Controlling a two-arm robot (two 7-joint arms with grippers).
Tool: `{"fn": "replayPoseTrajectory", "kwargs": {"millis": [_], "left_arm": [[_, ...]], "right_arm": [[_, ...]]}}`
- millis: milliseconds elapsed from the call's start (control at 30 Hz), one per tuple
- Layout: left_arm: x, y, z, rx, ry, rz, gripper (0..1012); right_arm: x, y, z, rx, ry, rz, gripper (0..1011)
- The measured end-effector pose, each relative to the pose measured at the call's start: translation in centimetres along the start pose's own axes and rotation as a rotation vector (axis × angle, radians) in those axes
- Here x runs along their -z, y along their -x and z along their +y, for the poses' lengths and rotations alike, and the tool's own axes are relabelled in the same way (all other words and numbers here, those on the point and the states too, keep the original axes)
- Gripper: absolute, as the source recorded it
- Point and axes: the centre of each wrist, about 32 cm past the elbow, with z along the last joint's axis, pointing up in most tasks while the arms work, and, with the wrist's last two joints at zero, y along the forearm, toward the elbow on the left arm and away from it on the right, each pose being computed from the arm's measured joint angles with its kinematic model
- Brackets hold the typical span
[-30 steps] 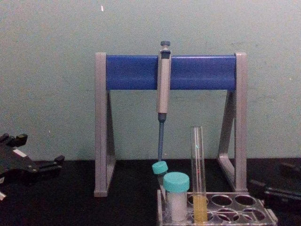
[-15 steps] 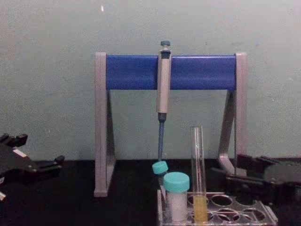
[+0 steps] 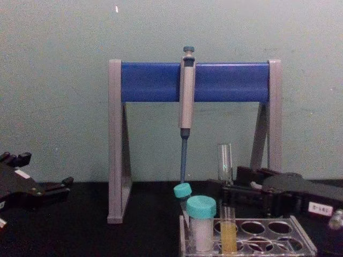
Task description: Pick up the test tube from the test tube rack, shake it, then place it back into the test tube rack.
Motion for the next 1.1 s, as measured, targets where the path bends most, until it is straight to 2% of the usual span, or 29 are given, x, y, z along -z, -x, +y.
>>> {"fn": "replayPoseTrajectory", "kwargs": {"millis": [467, 1000, 1100], "left_arm": [[0.00, 0.00, 0.00, 0.000, 0.000, 0.000, 1001], [0.00, 0.00, 0.00, 0.000, 0.000, 0.000, 1001], [0.00, 0.00, 0.00, 0.000, 0.000, 0.000, 1001]], "right_arm": [[0.3, -0.8, 1.4, 0.003, 0.019, 0.011, 1000], [0.3, -0.8, 1.4, 0.004, 0.020, 0.010, 1000], [0.3, -0.8, 1.4, 0.004, 0.020, 0.010, 942]]}}
